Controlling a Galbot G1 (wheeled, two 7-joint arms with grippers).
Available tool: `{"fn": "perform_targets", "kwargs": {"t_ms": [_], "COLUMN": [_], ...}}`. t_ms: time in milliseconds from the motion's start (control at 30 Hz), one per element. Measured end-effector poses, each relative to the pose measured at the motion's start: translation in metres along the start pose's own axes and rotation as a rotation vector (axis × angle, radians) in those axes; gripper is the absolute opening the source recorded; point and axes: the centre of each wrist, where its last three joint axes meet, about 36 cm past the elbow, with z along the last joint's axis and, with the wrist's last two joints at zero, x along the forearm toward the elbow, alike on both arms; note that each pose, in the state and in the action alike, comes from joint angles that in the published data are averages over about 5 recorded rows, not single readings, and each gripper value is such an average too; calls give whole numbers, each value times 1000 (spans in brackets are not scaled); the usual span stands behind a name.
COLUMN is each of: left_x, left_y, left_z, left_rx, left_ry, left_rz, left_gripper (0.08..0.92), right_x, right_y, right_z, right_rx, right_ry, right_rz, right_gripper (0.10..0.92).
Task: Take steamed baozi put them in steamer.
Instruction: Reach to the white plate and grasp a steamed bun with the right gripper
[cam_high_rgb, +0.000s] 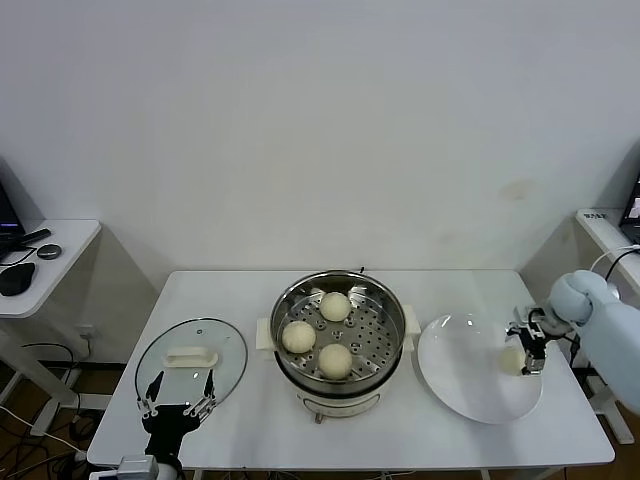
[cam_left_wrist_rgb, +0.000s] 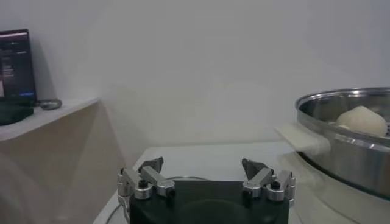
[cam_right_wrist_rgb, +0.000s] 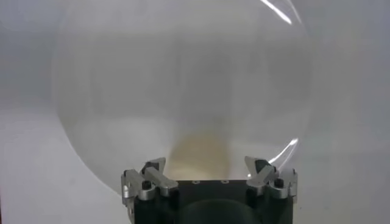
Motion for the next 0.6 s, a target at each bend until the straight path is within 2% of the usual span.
{"fn": "perform_targets", "kwargs": {"t_ms": [333,433,600], "left_x": [3,3,3], "left_y": [0,-1,-2], "left_z": [-2,-3,-3], "left_rx": [1,3,5], "left_ry": [-1,-4,-6], "left_rz": [-2,-1,0], "left_gripper": [823,823,823], "right_x": [-9,-10,-11], "right_y": [2,3,4], "right_z": [2,4,6], "right_rx": [0,-3,-6], "right_ry": [4,5,2], "right_rz": [-8,-9,-7], "right_gripper": [815,765,626]}}
